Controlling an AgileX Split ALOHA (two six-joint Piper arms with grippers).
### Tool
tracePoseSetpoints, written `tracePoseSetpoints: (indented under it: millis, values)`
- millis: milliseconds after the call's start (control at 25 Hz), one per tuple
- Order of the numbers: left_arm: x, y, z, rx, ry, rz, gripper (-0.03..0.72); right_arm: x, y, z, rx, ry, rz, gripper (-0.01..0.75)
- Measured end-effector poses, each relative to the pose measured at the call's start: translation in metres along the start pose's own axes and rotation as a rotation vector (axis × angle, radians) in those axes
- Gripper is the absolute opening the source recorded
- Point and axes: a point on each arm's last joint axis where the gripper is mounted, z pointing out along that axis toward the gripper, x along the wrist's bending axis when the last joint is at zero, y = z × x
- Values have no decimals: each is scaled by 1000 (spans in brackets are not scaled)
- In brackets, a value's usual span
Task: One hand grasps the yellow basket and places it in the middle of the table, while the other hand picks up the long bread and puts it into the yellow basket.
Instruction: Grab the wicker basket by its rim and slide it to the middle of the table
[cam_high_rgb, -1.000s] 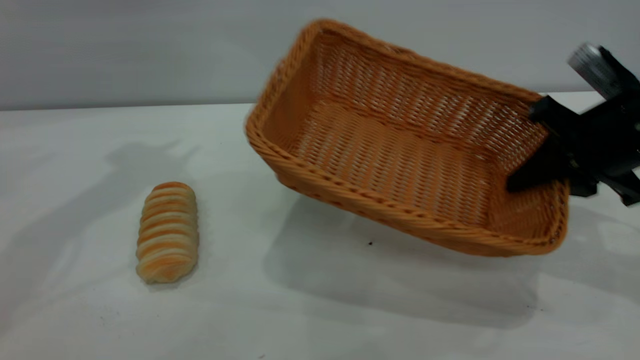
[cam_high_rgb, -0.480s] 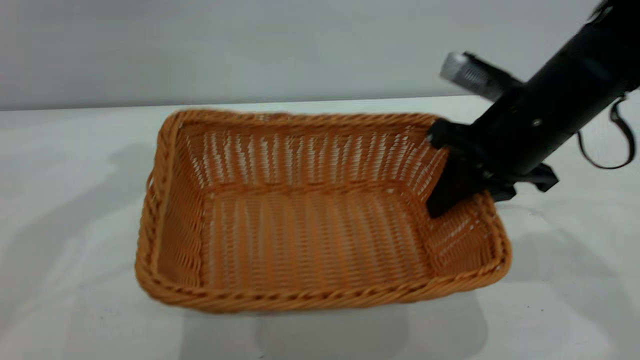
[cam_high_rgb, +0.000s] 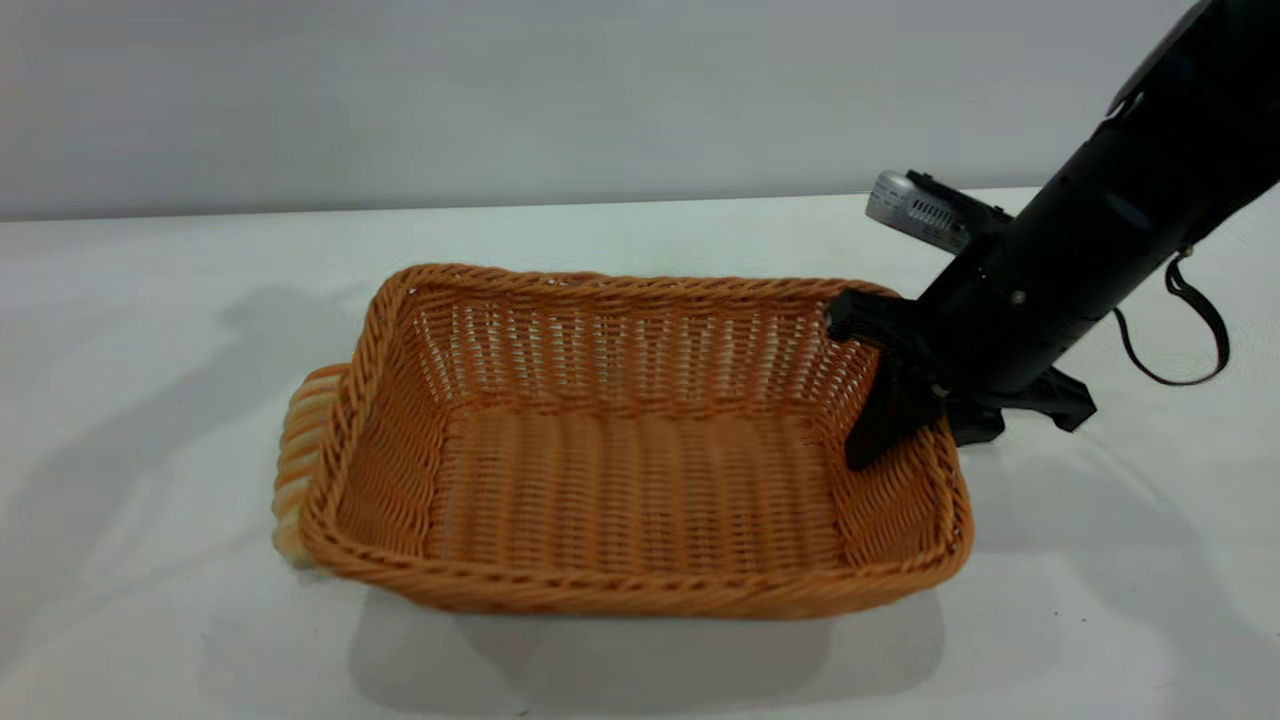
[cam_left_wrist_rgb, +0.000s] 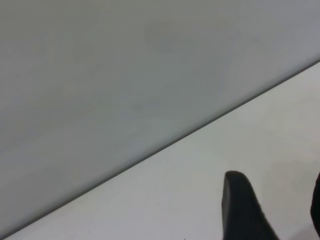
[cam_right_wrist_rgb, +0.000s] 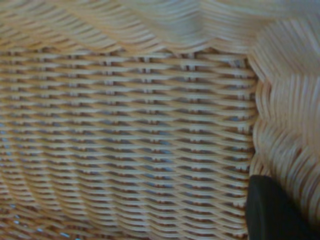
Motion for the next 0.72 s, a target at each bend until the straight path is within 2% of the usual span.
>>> tracePoseSetpoints:
  millis: [400, 520, 720]
  values:
    - [0, 0, 0, 0, 1, 0, 405, 2, 9, -1, -24, -21, -59, 65]
    - [0, 0, 0, 0, 1, 0, 405, 2, 10, -1, -25, -22, -58, 138]
    - [0, 0, 0, 0, 2, 0, 405, 1, 11, -1, -42, -33, -60, 338]
